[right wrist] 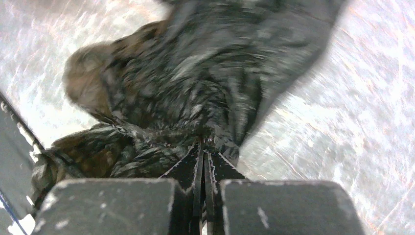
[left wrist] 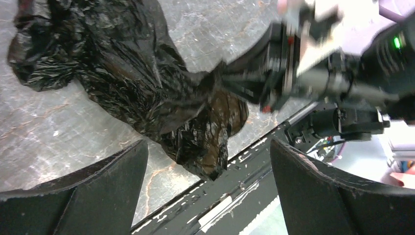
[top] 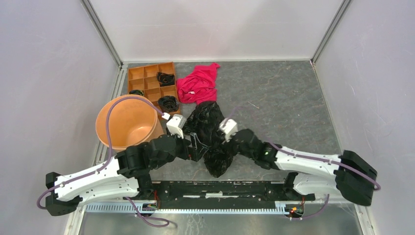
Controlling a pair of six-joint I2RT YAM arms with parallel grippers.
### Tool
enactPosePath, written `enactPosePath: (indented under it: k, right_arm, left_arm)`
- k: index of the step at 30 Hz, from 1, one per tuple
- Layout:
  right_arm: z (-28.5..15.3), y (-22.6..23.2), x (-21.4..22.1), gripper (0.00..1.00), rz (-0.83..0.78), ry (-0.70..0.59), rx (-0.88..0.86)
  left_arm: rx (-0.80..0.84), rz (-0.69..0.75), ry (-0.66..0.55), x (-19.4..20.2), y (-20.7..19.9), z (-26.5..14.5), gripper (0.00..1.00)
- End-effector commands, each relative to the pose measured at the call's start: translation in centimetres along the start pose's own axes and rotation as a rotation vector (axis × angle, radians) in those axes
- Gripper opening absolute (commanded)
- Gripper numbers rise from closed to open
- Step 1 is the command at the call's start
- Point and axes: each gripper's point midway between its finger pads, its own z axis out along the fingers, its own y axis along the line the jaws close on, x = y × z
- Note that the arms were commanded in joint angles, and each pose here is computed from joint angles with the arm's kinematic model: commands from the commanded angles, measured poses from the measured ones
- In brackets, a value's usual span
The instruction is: Put the trash bags into the trash bin
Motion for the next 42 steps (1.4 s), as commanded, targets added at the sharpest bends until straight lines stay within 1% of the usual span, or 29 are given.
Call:
enactPosePath:
  k: [1, 2, 4, 8, 9, 11, 14, 15, 17, 18, 20, 21, 24, 26, 29, 35, 39, 40, 42]
  right_arm:
    - [-2.0, -2.4, -2.6, 0.00, 0.417, -0.239, -0.099]
    - [-2.9, -2.7, -2.8, 0.00, 0.492, -0.287, -0.118]
    - [-4.0, -3.4, -2.8, 0.00, 0.586, -0.332, -0.129]
    - [-4.9, -5.4, -2.0, 0.00, 0.680, -0.332, -0.080]
    - [-4.9, -5.9, -1.7, 0.00, 0.691, -0.325, -0.060]
    - [-5.1, -6.4, -1.1, 0.00, 0.708, -0.317, -0.046]
    - [-5.3, -6.5, -1.0, 0.00, 0.704, -0.319, -0.049]
    - [-5.5, -6.5, -1.0, 0.00, 0.699, -0.321, -0.049]
    - [-5.7, -6.5, -1.4, 0.00, 0.690, -0.330, -0.053]
    - [-5.8, -6.4, -1.5, 0.00, 0.686, -0.330, -0.053]
    - [-6.1, -6.4, -1.9, 0.00, 0.673, -0.333, -0.058]
    - [-6.2, -6.4, -2.2, 0.00, 0.667, -0.338, -0.059]
    - [-6.8, -6.5, -3.1, 0.00, 0.652, -0.354, -0.064]
    - [-7.2, -6.6, -3.6, 0.00, 0.649, -0.366, -0.061]
    - [-7.7, -6.7, -4.3, 0.00, 0.650, -0.385, -0.056]
    - [-8.6, -6.5, -6.2, 0.00, 0.674, -0.439, -0.093]
    - [-9.2, -6.3, -7.6, 0.00, 0.651, -0.463, -0.117]
    - [-9.5, -6.3, -8.1, 0.00, 0.644, -0.469, -0.118]
    - [-9.8, -6.2, -8.8, 0.00, 0.633, -0.477, -0.128]
  left_arm:
    - [0.117, -0.070, 0.006, -0.6, -3.2, 0.3, 1.00]
    - [0.140, -0.073, 0.019, -0.3, -3.7, 0.4, 1.00]
    - [0.187, -0.073, 0.054, 0.5, -4.7, 0.8, 1.00]
    - [0.202, -0.039, 0.168, 3.1, -5.9, 2.9, 1.00]
    - [0.198, -0.041, 0.184, 3.4, -6.1, 3.2, 0.98]
    - [0.160, -0.047, 0.210, 4.3, -5.8, 4.5, 0.93]
    - [0.079, -0.043, 0.228, 5.6, -4.7, 6.5, 0.75]
    - [0.059, -0.047, 0.226, 5.9, -4.4, 7.0, 0.71]
    - [0.039, -0.061, 0.211, 6.1, -4.2, 7.9, 0.66]
    - [0.045, -0.067, 0.194, 6.1, -4.3, 8.4, 0.65]
    - [0.023, -0.090, 0.121, 5.1, -4.0, 9.4, 0.67]
    - [-0.006, -0.106, 0.094, 4.7, -3.5, 9.8, 0.70]
    - [-0.065, -0.151, 0.039, 3.2, -2.0, 11.1, 0.74]
    - [-0.064, -0.181, 0.026, 2.7, -1.5, 11.7, 0.76]
    - [-0.017, -0.219, 0.018, 2.1, -1.5, 12.2, 0.80]
    - [0.021, -0.289, 0.011, 2.7, -1.3, 11.2, 0.81]
    - [0.092, -0.314, -0.010, 2.9, -1.6, 10.0, 0.94]
    - [0.092, -0.324, -0.021, 2.9, -1.4, 9.8, 0.96]
    - [0.087, -0.339, -0.036, 2.8, -1.1, 9.9, 0.98]
